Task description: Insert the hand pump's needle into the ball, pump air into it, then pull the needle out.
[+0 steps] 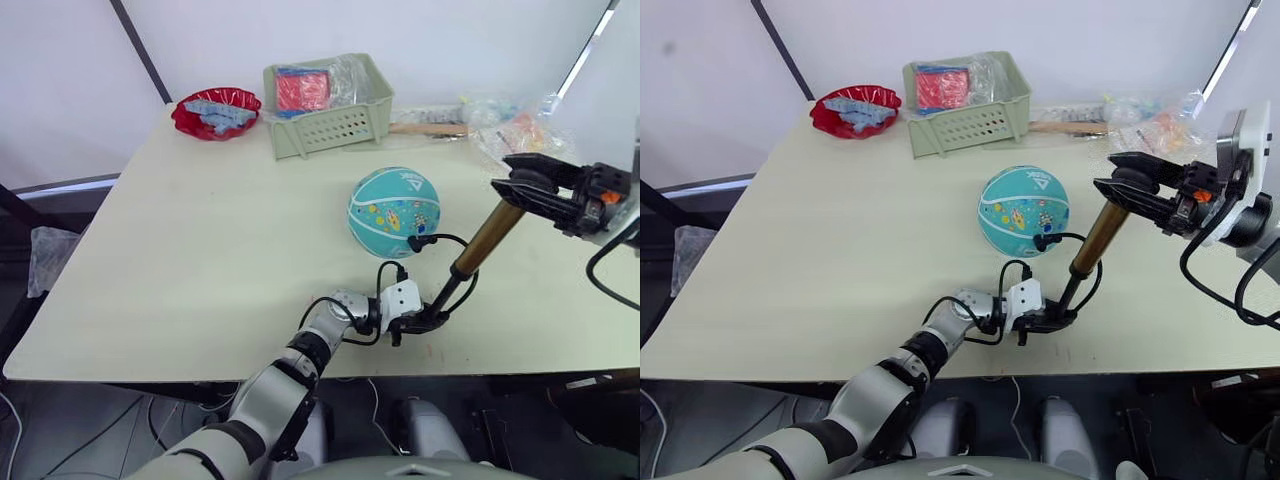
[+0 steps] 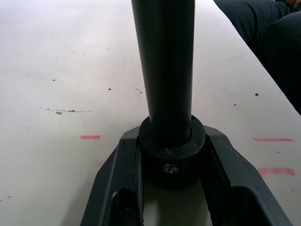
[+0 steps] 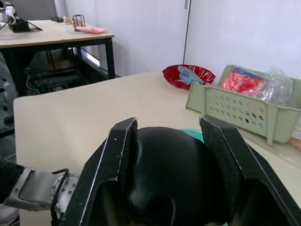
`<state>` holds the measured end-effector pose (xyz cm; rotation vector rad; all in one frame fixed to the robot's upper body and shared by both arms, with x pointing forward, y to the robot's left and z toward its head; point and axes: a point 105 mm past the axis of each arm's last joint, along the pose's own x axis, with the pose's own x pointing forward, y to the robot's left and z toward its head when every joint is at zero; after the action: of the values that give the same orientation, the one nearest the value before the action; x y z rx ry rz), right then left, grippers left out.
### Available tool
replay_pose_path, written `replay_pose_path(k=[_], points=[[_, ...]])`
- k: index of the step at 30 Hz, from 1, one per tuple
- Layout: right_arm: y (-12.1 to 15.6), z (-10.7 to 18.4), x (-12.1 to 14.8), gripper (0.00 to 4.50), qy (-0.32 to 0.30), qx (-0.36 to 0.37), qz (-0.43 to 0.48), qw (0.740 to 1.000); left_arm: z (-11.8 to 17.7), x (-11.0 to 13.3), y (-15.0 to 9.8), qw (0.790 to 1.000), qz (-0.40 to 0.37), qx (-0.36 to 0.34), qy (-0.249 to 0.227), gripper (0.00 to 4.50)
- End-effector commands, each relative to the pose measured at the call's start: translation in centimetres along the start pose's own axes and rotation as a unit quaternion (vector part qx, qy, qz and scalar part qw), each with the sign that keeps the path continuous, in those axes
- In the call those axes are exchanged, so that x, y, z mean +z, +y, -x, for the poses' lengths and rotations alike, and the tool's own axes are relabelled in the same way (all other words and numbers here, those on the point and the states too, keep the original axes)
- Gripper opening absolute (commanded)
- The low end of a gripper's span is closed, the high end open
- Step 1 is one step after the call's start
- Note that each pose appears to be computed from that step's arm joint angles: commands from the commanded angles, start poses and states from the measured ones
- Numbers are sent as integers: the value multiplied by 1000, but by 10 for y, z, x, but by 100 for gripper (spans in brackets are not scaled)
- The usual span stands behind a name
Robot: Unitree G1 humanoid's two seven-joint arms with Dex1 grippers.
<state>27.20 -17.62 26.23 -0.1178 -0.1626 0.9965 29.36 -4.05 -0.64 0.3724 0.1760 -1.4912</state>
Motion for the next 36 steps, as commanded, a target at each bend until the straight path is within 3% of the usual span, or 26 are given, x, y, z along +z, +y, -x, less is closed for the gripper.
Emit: replay_pose_path(k=[1, 7, 11, 20, 26, 36], points=[[7, -4, -23, 162, 26, 7, -6, 1000, 13, -50, -21, 995, 57, -16, 80, 115], [16, -7, -59, 162, 57, 13, -30, 998, 15, -49, -19, 995, 56, -14, 80, 115], [26, 1, -106, 162, 122, 20, -43, 991, 15, -47, -18, 996, 55, -12, 76, 115], [43, -1, -136, 162, 142, 34, -55, 988, 14, -47, -18, 996, 58, -10, 72, 115], [42, -8, -127, 162, 126, 42, -41, 990, 15, -47, -17, 996, 57, -10, 74, 115], [13, -10, -51, 162, 42, 20, 1, 999, 15, -48, -18, 995, 58, -12, 75, 115]])
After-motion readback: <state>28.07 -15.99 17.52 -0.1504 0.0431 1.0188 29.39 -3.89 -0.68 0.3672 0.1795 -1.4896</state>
